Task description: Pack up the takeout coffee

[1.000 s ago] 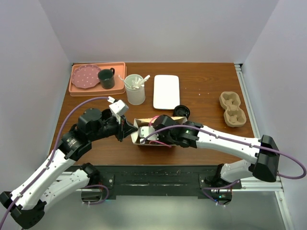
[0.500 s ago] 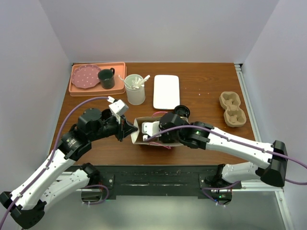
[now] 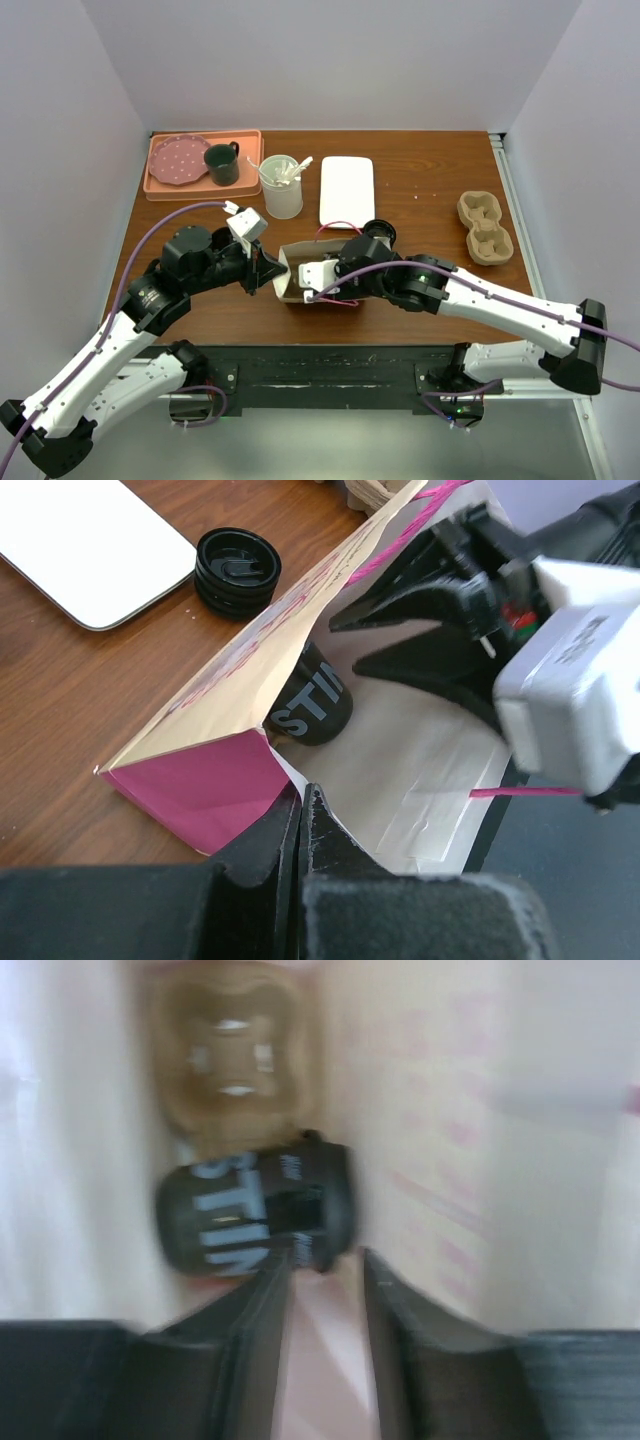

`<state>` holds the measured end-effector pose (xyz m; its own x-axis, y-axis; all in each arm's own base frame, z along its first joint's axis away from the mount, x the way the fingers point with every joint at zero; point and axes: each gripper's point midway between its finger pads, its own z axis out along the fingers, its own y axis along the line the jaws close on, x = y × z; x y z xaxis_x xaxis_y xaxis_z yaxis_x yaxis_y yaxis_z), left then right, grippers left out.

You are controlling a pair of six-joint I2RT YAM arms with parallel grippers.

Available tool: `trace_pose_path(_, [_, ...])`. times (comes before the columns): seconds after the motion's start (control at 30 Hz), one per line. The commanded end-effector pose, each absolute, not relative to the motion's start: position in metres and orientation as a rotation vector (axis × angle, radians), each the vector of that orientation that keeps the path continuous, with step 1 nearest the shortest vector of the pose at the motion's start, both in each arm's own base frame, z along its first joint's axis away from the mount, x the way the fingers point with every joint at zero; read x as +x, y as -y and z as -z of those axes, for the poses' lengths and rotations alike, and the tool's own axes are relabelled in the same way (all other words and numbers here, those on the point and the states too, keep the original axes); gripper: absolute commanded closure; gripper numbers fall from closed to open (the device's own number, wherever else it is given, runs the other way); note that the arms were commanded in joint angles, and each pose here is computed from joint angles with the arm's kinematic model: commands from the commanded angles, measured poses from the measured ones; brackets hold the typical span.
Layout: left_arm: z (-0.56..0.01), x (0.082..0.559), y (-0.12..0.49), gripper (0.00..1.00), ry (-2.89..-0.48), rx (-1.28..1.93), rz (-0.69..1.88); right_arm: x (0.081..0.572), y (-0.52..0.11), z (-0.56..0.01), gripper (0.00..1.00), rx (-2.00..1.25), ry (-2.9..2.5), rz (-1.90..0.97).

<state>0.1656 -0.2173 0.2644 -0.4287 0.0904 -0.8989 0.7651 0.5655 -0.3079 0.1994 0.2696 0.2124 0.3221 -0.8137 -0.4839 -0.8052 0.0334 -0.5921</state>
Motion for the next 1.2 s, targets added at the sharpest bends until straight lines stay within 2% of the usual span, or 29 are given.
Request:
trace_pose_path(0.0, [-0.28,0.169,0.221,1.0,-1.816,0.683,0.933,0.183,-0.279,-0.198,0.54,-1.837,-1.49,-0.102])
trace_pose_path(0.03, [-0.283,0.17,0.221,0.99,-1.813,0.679,0.934,0.182,-0.28,-0.196,0.53,-1.844,-1.493,-0.11])
trace_pose_path(0.07, [-0.284,0.17,0.221,0.91,-1.813,0.675,0.932,0.181,-0.28,-0.194,0.52,-1.848,-1.494,-0.117])
trace_pose_path(0.1, [-0.284,0.17,0.221,0.73,-1.818,0.676,0.931,0.18,-0.279,-0.191,0.51,-1.848,-1.495,-0.116])
trace_pose_path(0.2, [-0.289,0.173,0.219,0.45,-1.828,0.676,0.906,0.181,-0.275,-0.187,0.49,-1.855,-1.483,-0.098])
trace_pose_path(0.37, [-0.295,0.183,0.216,0.32,-1.839,0.703,0.823,0.179,-0.267,-0.182,0.48,-1.894,-1.454,-0.072])
trace_pose_path(0.5, [-0.308,0.194,0.213,0.29,-1.794,0.747,0.745,0.179,-0.263,-0.186,0.48,-1.887,-1.422,-0.055])
trace_pose_path(0.67, [-0.329,0.201,0.219,0.31,-1.694,0.896,0.675,0.18,-0.26,-0.19,0.51,-1.899,-1.385,-0.031])
trace_pose_path(0.8, [-0.339,0.195,0.235,0.31,-1.598,1.047,0.72,0.181,-0.26,-0.191,0.51,-1.915,-1.361,-0.029])
trace_pose_path(1.03, [-0.321,0.186,0.244,0.3,-1.629,1.116,0.794,0.181,-0.256,-0.19,0.52,-1.93,-1.329,-0.018])
trace_pose_path(1.13, [-0.311,0.186,0.25,0.33,-1.654,1.13,0.825,0.183,-0.254,-0.191,0.52,-1.929,-1.318,-0.009])
trace_pose_path(1.17, [-0.309,0.188,0.255,0.38,-1.666,1.129,0.837,0.184,-0.253,-0.191,0.52,-1.927,-1.319,-0.01])
